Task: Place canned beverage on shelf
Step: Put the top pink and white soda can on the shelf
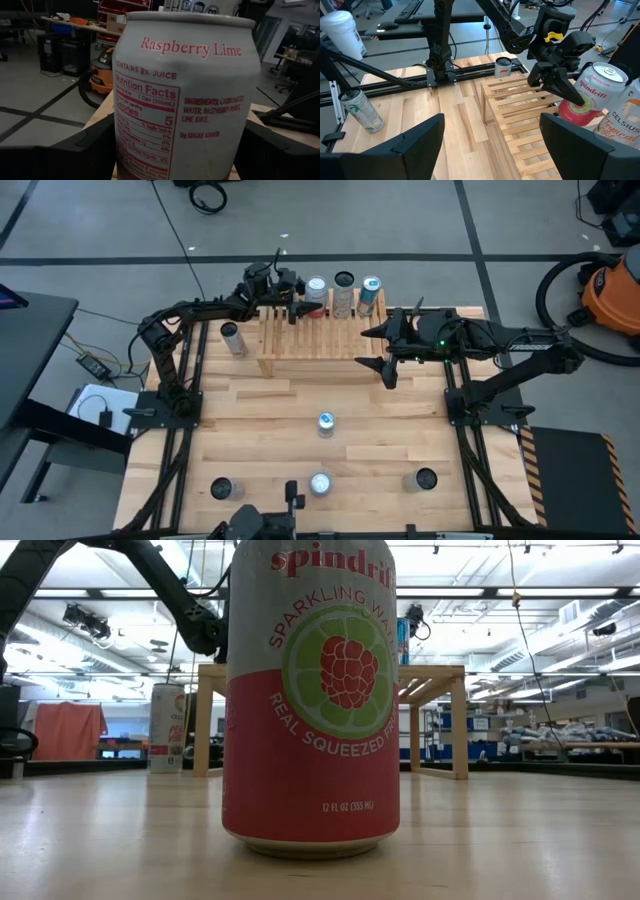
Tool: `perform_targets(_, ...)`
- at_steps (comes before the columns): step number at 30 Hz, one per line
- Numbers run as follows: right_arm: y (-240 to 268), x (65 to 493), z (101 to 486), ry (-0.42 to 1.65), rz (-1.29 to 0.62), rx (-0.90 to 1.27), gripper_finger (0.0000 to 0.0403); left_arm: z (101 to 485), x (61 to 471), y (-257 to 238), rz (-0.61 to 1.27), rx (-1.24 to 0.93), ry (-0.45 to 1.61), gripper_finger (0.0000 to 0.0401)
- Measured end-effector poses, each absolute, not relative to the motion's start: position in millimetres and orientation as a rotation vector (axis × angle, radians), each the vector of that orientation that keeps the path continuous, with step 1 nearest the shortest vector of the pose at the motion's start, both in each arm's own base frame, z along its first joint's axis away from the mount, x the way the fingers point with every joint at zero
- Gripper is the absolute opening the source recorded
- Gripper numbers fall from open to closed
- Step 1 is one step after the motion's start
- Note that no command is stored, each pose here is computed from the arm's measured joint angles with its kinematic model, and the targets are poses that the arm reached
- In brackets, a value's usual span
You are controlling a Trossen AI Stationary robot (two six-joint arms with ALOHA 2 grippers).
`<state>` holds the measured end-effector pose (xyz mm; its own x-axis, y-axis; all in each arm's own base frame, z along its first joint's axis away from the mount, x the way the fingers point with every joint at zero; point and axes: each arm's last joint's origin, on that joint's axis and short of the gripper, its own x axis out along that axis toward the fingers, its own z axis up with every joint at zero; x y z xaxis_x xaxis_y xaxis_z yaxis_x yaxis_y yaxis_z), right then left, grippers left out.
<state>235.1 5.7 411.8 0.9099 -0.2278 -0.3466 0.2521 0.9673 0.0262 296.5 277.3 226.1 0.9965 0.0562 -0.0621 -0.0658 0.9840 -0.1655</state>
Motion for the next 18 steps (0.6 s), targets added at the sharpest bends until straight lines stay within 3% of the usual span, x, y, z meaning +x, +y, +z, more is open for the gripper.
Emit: perform_targets(18, 5.7, 235.2, 411.7, 0.349, -0.248, 0.071, 0.0336, 228.7, 305.4, 270.0, 0.099, -0.166, 0.016, 0.0315)
